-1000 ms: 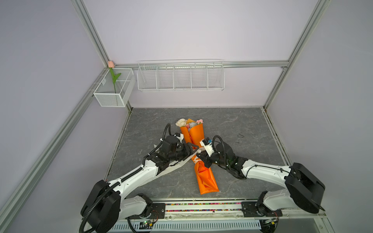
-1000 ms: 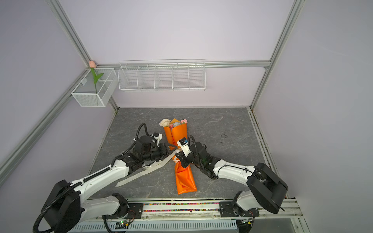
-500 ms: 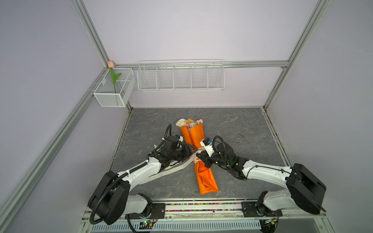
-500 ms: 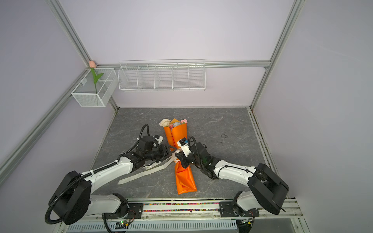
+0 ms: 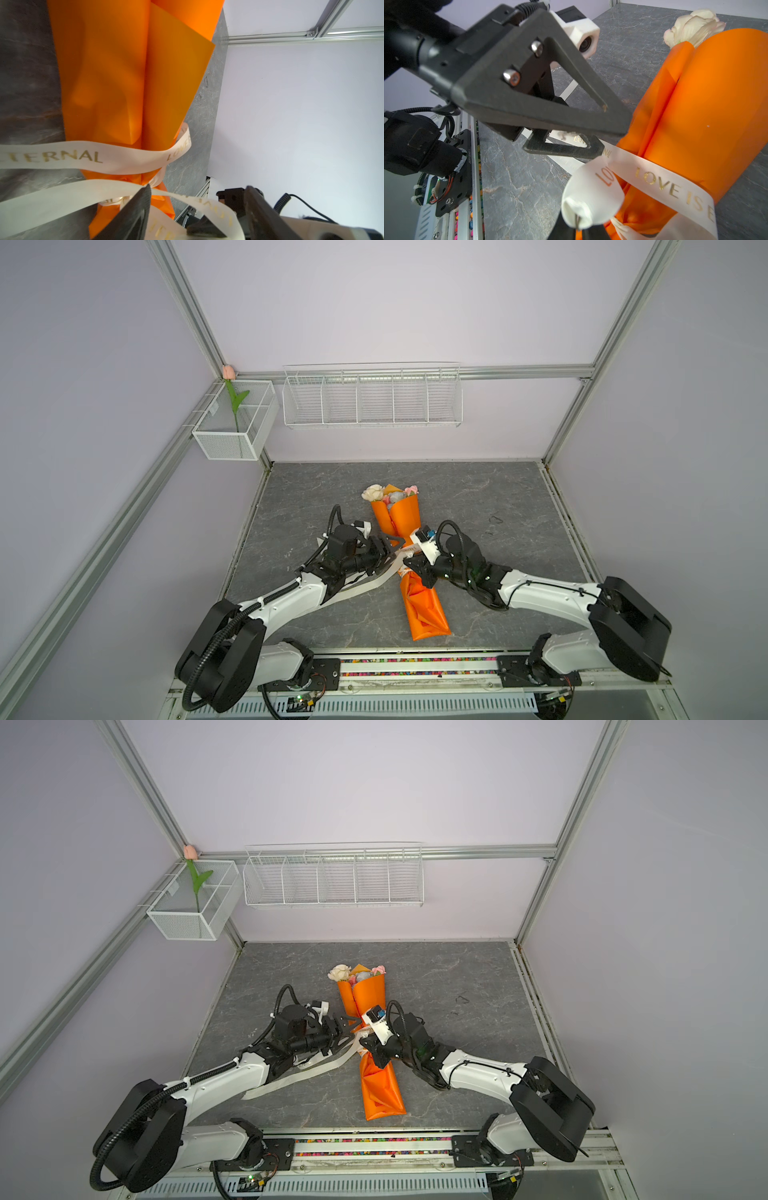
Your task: Tie the bouquet of fake flowers
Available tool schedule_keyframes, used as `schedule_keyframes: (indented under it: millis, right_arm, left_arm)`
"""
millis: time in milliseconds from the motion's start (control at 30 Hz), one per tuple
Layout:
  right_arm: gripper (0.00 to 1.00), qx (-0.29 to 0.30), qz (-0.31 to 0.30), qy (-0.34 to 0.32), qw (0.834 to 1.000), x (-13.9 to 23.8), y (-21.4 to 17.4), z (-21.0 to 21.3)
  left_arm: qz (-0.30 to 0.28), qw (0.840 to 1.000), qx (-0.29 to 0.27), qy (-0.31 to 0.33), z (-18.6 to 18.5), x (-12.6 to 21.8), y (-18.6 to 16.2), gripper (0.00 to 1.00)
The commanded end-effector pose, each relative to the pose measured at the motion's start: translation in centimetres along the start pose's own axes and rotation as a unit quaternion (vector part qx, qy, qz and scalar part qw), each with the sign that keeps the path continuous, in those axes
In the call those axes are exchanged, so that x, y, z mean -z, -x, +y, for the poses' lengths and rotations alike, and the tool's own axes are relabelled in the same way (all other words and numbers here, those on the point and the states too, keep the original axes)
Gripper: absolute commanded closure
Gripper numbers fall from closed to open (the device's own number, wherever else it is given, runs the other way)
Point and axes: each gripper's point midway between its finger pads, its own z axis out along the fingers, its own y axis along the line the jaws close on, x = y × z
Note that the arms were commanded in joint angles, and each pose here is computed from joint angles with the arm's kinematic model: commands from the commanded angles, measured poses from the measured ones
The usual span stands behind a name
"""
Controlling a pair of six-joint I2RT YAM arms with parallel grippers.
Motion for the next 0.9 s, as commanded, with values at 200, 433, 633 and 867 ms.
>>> schedule_keyframes:
  millis: [200, 433, 633, 867]
  right_arm:
    - [0.89, 0.031, -0.006, 0.007, 0.999, 0.5, 0.9, 0.6]
    - [0.89, 0.044, -0.003, 0.001, 0.999, 0.4, 1.1, 0.4]
    - [0.89, 0.067, -0.004, 0.030, 0.997, 0.5, 1.4, 1.5]
    - [0.89, 0.086, 0.011, 0.047, 0.995, 0.7, 1.0, 2.1]
  left_arm:
    - [0.026, 0.999, 0.028, -0.031, -0.5, -0.8, -0.5, 0.40]
    - [0.007, 0.999, 0.048, 0.024, 1.7, 1.3, -1.2, 0.31]
    - [0.022, 0.997, 0.068, 0.005, 1.0, 1.2, -1.7, 0.29]
    - [0.029, 0.997, 0.072, -0.011, -0.2, 0.2, -1.1, 0.40]
